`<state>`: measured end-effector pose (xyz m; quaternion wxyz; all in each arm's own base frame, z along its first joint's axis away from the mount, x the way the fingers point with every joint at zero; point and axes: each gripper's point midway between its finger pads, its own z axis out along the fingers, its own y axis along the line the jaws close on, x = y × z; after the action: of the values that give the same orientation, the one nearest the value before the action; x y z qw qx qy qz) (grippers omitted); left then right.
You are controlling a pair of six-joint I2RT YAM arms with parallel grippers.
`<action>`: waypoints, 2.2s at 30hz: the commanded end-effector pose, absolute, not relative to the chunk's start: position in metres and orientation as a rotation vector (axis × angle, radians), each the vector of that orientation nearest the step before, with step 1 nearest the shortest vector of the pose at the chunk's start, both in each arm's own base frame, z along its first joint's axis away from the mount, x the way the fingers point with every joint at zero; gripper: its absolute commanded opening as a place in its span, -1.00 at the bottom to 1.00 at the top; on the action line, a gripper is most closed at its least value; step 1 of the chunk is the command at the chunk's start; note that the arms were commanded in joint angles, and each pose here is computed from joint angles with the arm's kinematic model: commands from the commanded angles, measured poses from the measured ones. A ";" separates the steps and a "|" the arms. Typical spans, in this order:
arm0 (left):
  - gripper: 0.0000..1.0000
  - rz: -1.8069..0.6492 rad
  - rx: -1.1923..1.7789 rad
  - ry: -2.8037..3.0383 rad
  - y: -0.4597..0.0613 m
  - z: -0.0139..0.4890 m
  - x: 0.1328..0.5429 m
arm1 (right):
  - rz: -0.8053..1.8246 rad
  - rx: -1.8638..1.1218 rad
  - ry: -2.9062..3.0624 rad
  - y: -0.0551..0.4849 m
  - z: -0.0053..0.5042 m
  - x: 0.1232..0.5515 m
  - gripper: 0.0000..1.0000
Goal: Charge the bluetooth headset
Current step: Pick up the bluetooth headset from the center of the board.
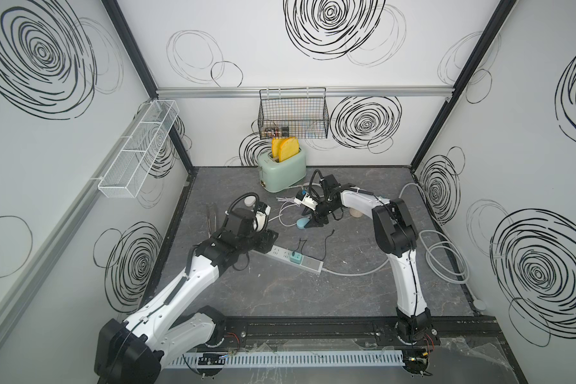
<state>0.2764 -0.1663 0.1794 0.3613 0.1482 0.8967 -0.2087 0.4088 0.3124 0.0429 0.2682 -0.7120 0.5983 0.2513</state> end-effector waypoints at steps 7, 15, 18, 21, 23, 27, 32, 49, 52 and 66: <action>0.07 -0.566 0.377 2.327 -0.168 0.175 0.277 | 0.754 -1.957 1.577 0.317 0.044 0.399 0.25; 0.07 -0.566 0.375 2.327 -0.167 0.175 0.277 | 0.751 -1.952 1.605 0.316 0.039 0.403 0.25; 0.07 -0.565 0.372 2.327 -0.167 0.175 0.278 | 0.759 -1.953 1.608 0.316 0.037 0.402 0.27; 0.07 -0.564 0.370 2.326 -0.166 0.176 0.278 | 0.761 -1.949 1.612 0.316 0.036 0.403 0.27; 0.07 -0.566 0.371 2.326 -0.166 0.176 0.278 | 0.772 -1.943 1.606 0.317 0.037 0.402 0.27; 0.07 -0.561 0.368 2.326 -0.166 0.175 0.278 | 0.787 -1.938 1.602 0.318 0.039 0.401 0.25; 0.06 -0.559 0.366 2.322 -0.165 0.176 0.278 | 0.795 -1.936 1.603 0.318 0.039 0.402 0.18; 0.05 -0.555 0.367 2.315 -0.164 0.177 0.278 | 0.789 -1.946 1.623 0.318 0.036 0.405 0.18; 0.05 -0.558 0.368 2.311 -0.165 0.177 0.279 | 0.789 -1.951 1.621 0.318 0.036 0.406 0.16; 0.04 -0.556 0.363 2.305 -0.163 0.179 0.280 | 0.811 -1.971 1.614 0.320 0.034 0.404 0.16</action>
<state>0.2773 -0.1645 0.1737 0.3493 0.1415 0.9017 -0.2119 0.4115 0.3184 0.0344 0.2421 -0.7121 0.5975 0.2781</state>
